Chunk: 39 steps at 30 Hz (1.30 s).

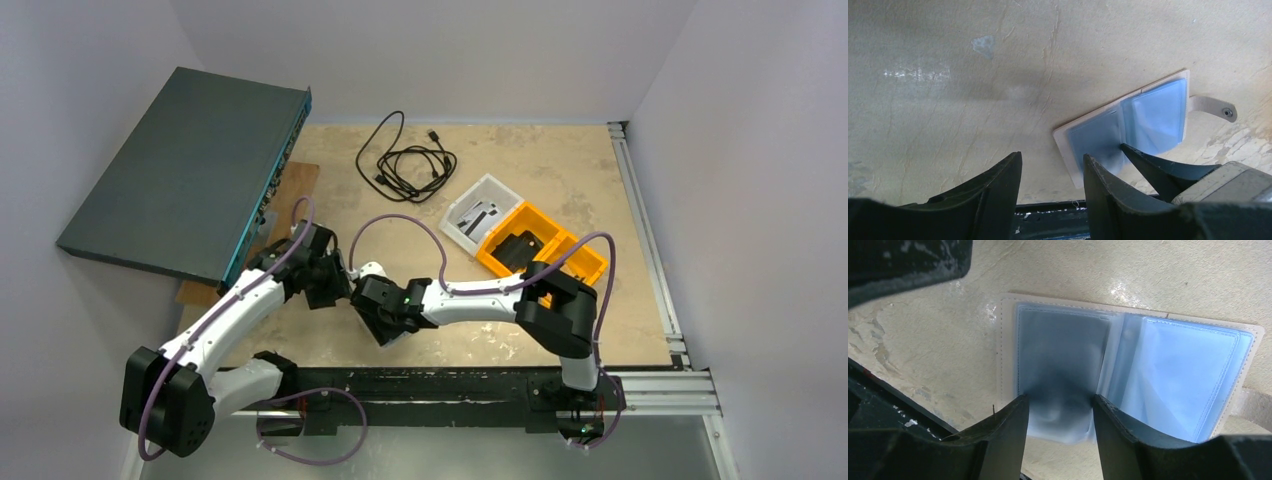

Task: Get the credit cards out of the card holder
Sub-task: Remove the credit card from the card holder.

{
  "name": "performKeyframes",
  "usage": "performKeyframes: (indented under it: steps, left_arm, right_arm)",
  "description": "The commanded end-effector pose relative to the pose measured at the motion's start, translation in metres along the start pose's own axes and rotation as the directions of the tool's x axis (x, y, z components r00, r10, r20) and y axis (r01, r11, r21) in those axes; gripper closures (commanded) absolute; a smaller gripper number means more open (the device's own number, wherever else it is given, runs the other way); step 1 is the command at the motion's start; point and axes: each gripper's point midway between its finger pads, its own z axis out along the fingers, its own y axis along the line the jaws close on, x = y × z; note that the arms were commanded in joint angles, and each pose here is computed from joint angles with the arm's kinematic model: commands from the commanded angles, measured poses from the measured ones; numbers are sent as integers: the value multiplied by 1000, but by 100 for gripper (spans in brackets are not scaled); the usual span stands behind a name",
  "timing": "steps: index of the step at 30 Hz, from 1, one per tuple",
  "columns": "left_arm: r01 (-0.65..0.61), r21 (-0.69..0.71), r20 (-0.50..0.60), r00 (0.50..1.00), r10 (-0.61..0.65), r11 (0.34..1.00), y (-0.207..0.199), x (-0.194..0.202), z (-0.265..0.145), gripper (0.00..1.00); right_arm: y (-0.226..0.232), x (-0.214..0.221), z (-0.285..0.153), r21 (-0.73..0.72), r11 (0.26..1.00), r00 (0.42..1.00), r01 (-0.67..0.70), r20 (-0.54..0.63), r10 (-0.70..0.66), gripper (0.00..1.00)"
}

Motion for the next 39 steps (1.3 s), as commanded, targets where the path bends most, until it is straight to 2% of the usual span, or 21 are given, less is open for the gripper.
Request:
performKeyframes:
  steps: [1, 5, 12, 18, 21, 25, 33, 39]
  left_arm:
    - [-13, 41, 2, 1000, 13, 999, -4, 1, 1, 52]
    - [-19, 62, -21, 1000, 20, 998, -6, 6, 5, 52]
    - [-30, 115, -68, 997, 38, 993, -12, 17, 13, 55]
    - [-17, 178, -113, 993, 38, 984, -21, 27, 22, 76]
    - [-12, 195, -140, 989, 40, 981, -26, 31, 31, 83]
    - [-17, 203, -169, 984, 52, 979, -38, 32, 44, 86]
    - [-48, 203, -195, 977, 88, 978, -68, 29, 67, 90]
    - [-79, 165, -190, 975, 111, 983, -70, 28, 69, 90]
  right_arm:
    - [-7, 5, 5, 50, 999, 999, -2, -32, 3, 54]
    - [3, 13, 11, 10, 999, 996, -45, -74, 46, 61]
    - [5, 4, 13, -74, 977, 978, -199, -81, 193, 85]
    - [-3, -17, 4, -218, 908, 934, -357, -68, 351, 96]
    - [-5, -26, -2, -287, 871, 915, -398, -66, 397, 98]
    - [-3, -34, -10, -373, 822, 896, -431, -64, 440, 98]
    - [-1, -48, -25, -425, 805, 893, -414, -15, 451, 97]
    - [1, -51, -26, -436, 801, 893, -409, -13, 449, 97]
